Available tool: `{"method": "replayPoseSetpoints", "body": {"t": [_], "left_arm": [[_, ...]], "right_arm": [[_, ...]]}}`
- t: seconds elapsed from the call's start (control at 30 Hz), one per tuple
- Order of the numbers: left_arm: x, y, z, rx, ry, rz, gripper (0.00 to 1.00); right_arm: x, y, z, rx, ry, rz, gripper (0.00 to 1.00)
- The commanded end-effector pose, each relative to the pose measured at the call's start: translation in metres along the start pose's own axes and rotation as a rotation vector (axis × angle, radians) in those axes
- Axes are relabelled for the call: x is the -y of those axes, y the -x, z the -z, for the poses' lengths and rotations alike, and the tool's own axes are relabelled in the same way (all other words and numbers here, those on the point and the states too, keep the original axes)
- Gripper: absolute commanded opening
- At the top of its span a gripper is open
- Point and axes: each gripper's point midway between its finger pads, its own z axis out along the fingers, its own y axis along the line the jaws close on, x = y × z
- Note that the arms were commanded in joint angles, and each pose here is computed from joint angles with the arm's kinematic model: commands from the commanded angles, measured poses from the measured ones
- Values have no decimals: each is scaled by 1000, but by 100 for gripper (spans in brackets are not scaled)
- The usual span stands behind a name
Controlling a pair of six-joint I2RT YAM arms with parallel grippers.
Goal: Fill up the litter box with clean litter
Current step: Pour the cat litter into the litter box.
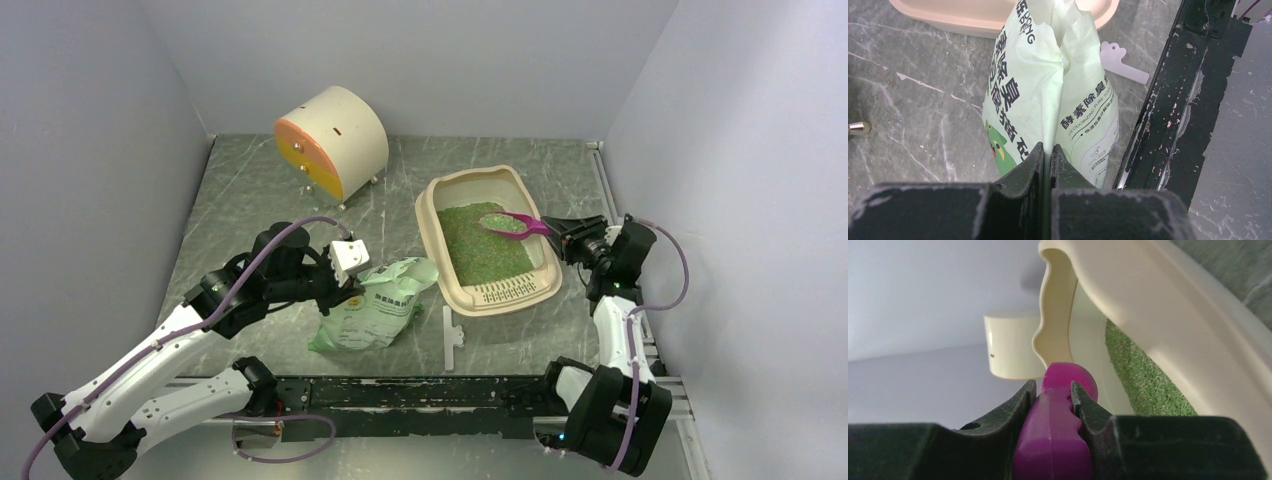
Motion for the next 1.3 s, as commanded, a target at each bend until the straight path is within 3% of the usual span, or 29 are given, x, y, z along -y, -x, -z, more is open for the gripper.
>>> {"method": "replayPoseSetpoints", "body": {"t": [0.0,0.6,1.27], "left_arm": [[-4,61,7,222,14,-67,5],[-7,59,2,201,19,-53,5],[-3,60,1,209,-3,-54,5]], "right_arm": [[-18,22,-10,98,-19,93,0],[-65,26,-97,288,-114,261,0],[-57,61,-56,473,-188,295,0]]}}
